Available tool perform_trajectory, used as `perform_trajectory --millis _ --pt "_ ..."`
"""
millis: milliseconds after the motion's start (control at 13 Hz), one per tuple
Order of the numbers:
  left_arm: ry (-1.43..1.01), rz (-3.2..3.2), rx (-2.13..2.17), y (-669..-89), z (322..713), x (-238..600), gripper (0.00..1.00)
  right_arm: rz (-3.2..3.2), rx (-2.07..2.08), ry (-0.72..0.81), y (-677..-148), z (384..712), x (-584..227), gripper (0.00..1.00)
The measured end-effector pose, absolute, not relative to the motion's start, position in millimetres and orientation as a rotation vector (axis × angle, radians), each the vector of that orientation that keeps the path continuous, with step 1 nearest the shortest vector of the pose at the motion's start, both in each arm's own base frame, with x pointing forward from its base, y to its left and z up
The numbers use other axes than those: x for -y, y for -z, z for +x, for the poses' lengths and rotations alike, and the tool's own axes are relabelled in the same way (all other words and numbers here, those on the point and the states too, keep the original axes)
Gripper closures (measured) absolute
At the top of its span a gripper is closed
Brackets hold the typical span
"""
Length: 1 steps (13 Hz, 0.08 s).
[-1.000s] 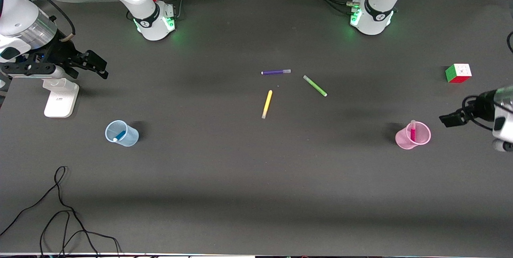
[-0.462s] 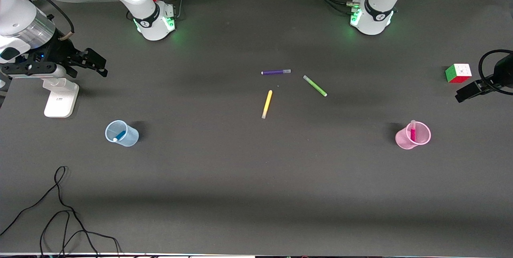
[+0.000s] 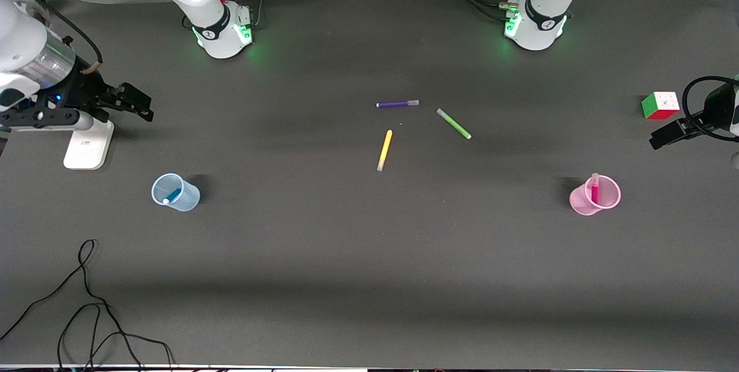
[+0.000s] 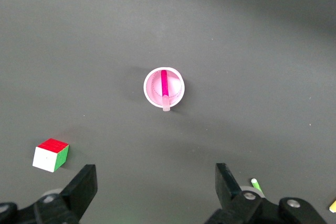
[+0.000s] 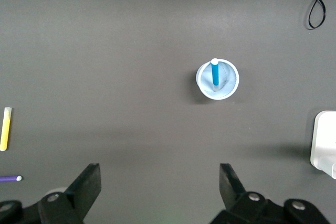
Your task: Place pink and blue markers in matching cups
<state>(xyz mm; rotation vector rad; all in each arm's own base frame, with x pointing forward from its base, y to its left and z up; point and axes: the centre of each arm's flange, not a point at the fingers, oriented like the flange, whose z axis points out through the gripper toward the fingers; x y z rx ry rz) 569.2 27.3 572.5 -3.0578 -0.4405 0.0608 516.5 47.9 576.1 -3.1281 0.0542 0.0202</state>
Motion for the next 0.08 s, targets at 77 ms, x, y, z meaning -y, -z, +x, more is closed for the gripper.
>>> perform_trajectory --millis 77 --pt "-0.062 -3.059 0.440 -572.2 569.2 -27.2 0.00 -3.129 -0.056 -0.025 -574.1 520.0 -47.9 0.00"
